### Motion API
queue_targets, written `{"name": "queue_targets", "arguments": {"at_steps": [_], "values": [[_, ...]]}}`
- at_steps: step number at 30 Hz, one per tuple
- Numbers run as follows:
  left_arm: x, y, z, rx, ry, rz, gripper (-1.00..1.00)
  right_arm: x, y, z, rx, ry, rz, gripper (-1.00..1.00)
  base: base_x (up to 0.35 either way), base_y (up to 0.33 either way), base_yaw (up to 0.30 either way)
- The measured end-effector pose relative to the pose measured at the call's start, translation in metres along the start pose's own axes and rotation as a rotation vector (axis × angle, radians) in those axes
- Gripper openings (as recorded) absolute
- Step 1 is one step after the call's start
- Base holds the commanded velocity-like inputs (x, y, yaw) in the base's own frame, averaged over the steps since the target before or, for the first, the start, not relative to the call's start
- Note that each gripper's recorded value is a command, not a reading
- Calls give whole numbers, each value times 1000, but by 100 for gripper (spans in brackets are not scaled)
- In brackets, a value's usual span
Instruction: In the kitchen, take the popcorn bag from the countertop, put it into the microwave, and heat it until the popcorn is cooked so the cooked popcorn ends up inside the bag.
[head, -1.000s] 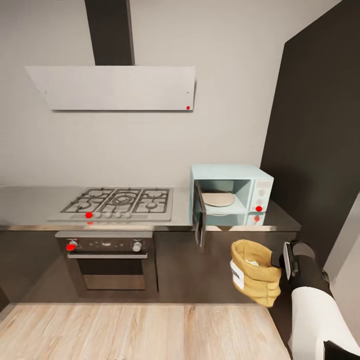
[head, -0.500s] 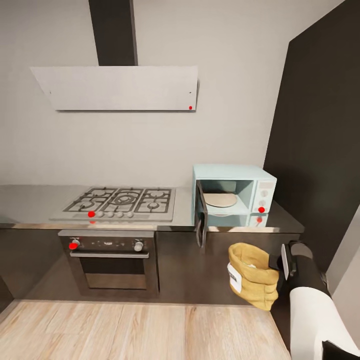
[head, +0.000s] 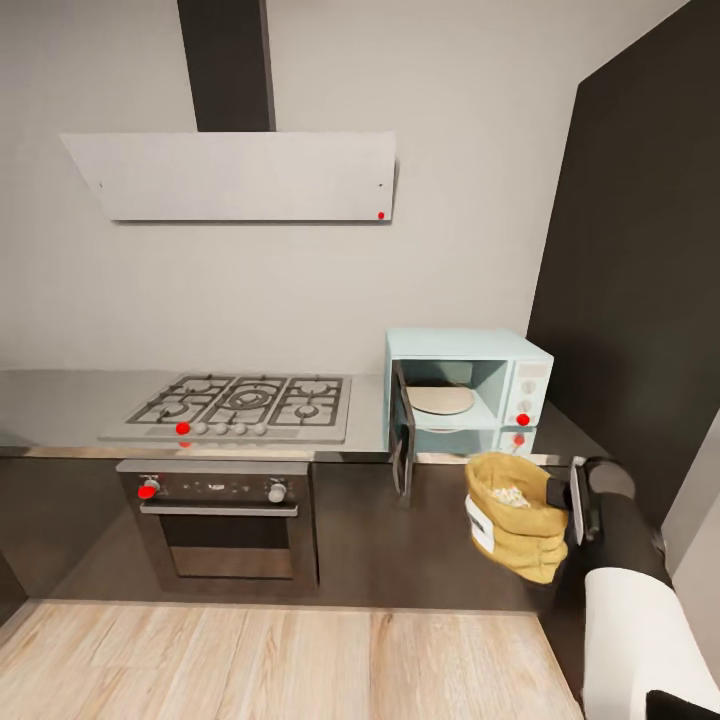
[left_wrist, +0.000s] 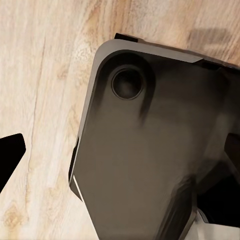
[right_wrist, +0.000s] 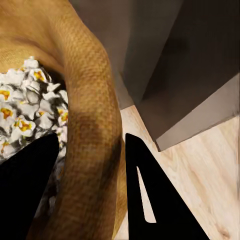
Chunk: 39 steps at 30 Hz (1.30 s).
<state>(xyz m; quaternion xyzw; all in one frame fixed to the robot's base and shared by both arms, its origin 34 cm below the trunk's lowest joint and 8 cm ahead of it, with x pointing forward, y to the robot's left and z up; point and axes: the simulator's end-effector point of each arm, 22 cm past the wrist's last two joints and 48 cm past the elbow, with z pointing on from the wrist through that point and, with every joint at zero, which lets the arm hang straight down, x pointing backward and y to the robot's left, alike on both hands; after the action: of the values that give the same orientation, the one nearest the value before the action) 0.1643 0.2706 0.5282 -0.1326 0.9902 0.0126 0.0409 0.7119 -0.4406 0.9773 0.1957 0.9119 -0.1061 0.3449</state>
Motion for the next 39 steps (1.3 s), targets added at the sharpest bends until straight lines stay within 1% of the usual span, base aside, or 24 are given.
{"name": "queue_targets", "arguments": {"at_steps": [1,3,7,9,11,13,16,20,23,25,29,32,34,37,39], "values": [[0,0,0,0,0,0,100,-11,1,-7,2,-31,-9,-100,0,0,0],[0,0,0,0,0,-1,100,-25,6,-16,11,-71,-54,-100,0,0,0],[0,-1,0,1,0,-1,100,-29,8,-19,16,-85,-75,-100,0,0,0],[0,-1,0,1,0,-1,100,-35,9,-21,15,-92,-75,-100,0,0,0],[0,0,0,0,0,0,100,-50,12,-26,8,-112,-68,-100,0,0,0],[0,0,0,0,0,-1,100,-66,18,-32,-3,-126,-62,-100,0,0,0],[0,0,0,0,0,-1,100,-82,27,-35,-20,-129,-59,-100,0,0,0],[0,0,0,0,0,-1,100,-116,34,-51,-36,-169,-45,-100,0,0,0],[0,0,0,0,0,-1,100,-127,45,-52,-52,-153,-54,-100,0,0,0],[0,0,0,0,0,-1,100,-138,57,-54,-71,-141,-62,-100,0,0,0],[0,0,0,0,0,-1,100,-155,63,-64,-79,-155,-62,-100,0,0,0],[0,0,0,0,0,-1,100,-173,69,-75,-98,-172,-56,-100,0,0,0],[0,0,0,0,0,-1,100,-177,79,-76,-116,-155,-64,-100,0,0,0],[0,0,0,0,0,-1,100,-171,93,-72,-135,-125,-81,-100,0,0,0],[0,0,0,0,0,-1,100,-168,102,-73,-155,-117,-81,-100,0,0,0]]}}
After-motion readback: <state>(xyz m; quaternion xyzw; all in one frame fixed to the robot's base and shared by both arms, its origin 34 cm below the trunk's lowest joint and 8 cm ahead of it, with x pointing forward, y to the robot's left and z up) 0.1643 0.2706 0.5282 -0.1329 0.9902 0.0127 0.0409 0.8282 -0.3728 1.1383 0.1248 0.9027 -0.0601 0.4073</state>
